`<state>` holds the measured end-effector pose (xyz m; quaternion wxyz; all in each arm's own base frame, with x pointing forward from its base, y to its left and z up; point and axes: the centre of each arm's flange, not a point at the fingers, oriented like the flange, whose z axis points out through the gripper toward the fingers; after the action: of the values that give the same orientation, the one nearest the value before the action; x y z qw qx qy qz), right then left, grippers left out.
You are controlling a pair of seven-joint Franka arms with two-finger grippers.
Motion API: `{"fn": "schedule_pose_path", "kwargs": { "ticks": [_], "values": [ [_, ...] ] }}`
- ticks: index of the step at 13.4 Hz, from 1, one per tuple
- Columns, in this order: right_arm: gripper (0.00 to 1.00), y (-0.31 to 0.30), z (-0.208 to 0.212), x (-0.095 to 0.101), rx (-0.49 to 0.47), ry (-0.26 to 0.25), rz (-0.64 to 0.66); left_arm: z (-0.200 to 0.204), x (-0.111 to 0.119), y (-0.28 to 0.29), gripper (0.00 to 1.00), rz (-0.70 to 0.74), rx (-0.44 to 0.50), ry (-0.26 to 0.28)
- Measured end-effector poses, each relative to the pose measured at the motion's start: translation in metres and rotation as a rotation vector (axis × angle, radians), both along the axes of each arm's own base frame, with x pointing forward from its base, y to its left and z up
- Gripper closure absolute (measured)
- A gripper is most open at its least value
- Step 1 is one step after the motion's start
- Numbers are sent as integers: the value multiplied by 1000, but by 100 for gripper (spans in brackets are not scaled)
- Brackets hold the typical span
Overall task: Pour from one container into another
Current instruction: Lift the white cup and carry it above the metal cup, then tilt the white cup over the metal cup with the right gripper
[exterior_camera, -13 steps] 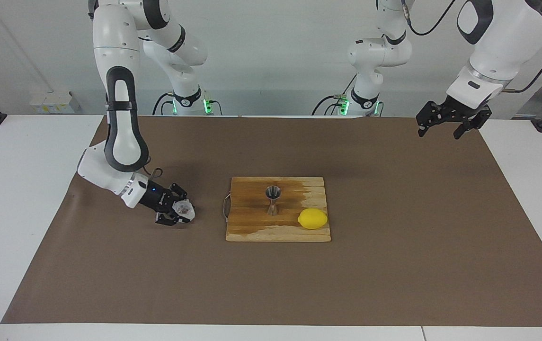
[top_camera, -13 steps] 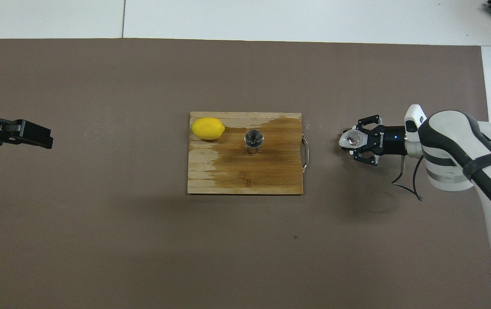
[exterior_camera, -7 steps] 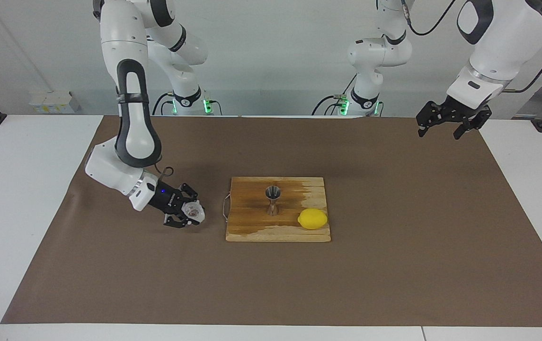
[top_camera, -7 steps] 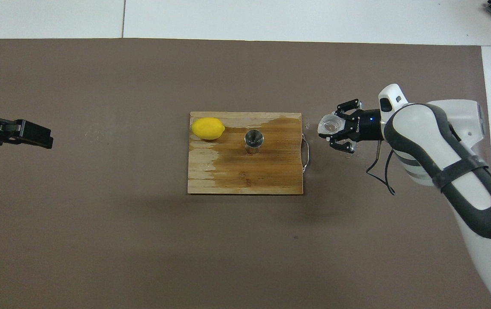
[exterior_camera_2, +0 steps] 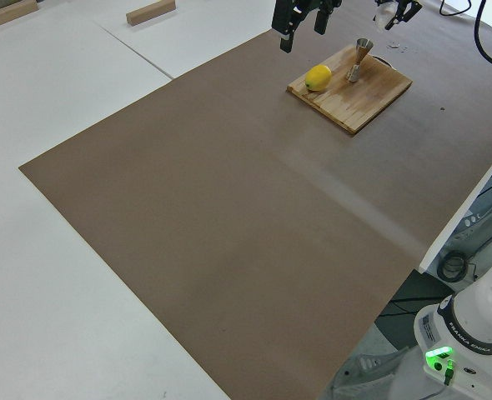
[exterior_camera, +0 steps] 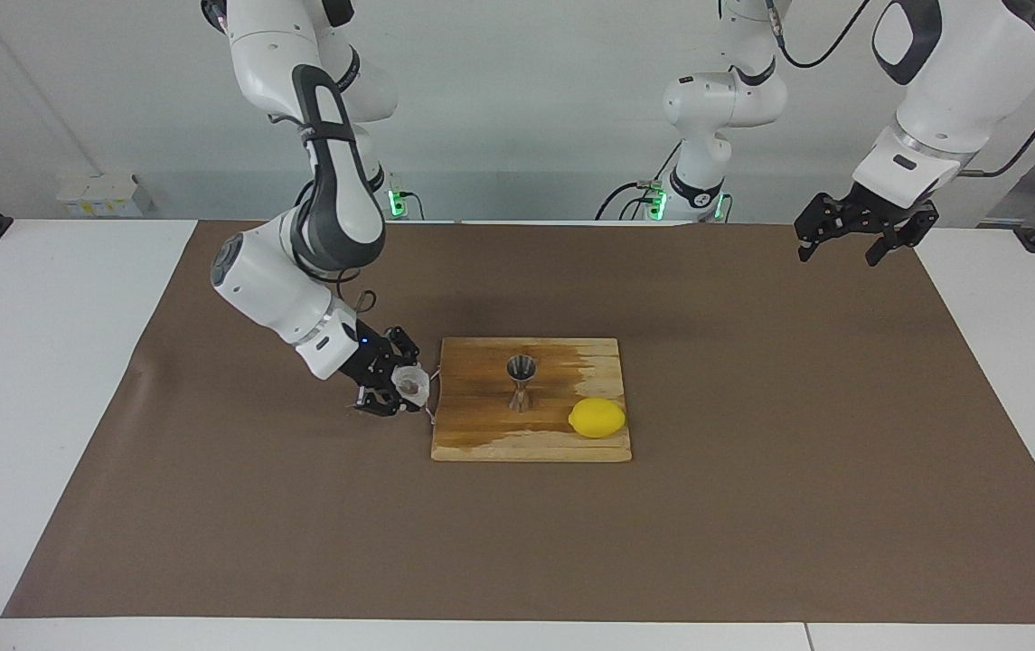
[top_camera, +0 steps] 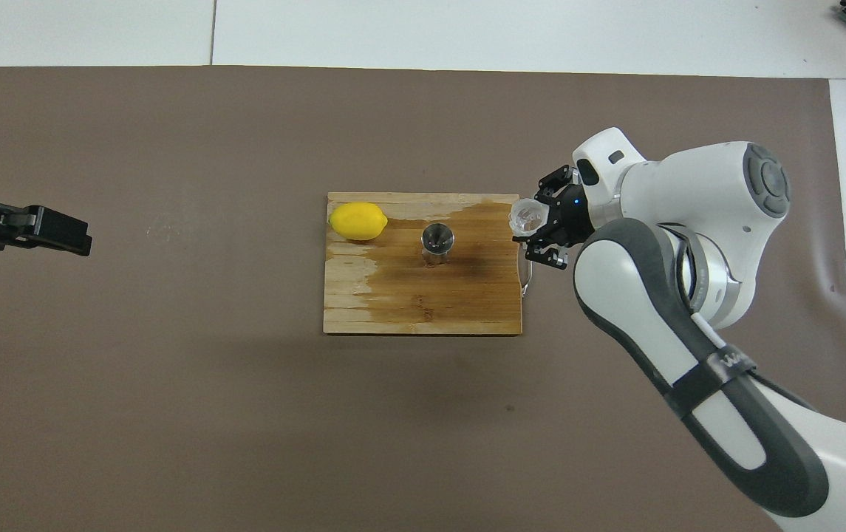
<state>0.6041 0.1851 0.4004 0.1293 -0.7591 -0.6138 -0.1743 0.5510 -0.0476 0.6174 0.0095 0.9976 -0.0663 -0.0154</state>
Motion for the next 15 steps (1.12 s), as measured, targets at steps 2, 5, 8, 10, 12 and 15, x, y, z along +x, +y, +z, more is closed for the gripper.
{"fn": "schedule_pose_path", "kwargs": {
  "ticks": [2,5,8,10,12,15],
  "values": [
    [52,21,8,-6,-51,-10,14,0,0,0,0,0,0,0],
    [52,59,30,-11,-167,-60,21,0,0,0,0,0,0,0],
    [52,107,40,-18,-264,-93,46,0,0,0,0,0,0,0],
    [52,121,33,-14,-313,-114,59,0,0,0,0,0,0,0],
    [52,134,25,-15,-368,-143,105,0,0,0,0,0,0,0],
    [52,147,18,-21,-423,-169,127,0,0,0,0,0,0,0]
  ]
}}
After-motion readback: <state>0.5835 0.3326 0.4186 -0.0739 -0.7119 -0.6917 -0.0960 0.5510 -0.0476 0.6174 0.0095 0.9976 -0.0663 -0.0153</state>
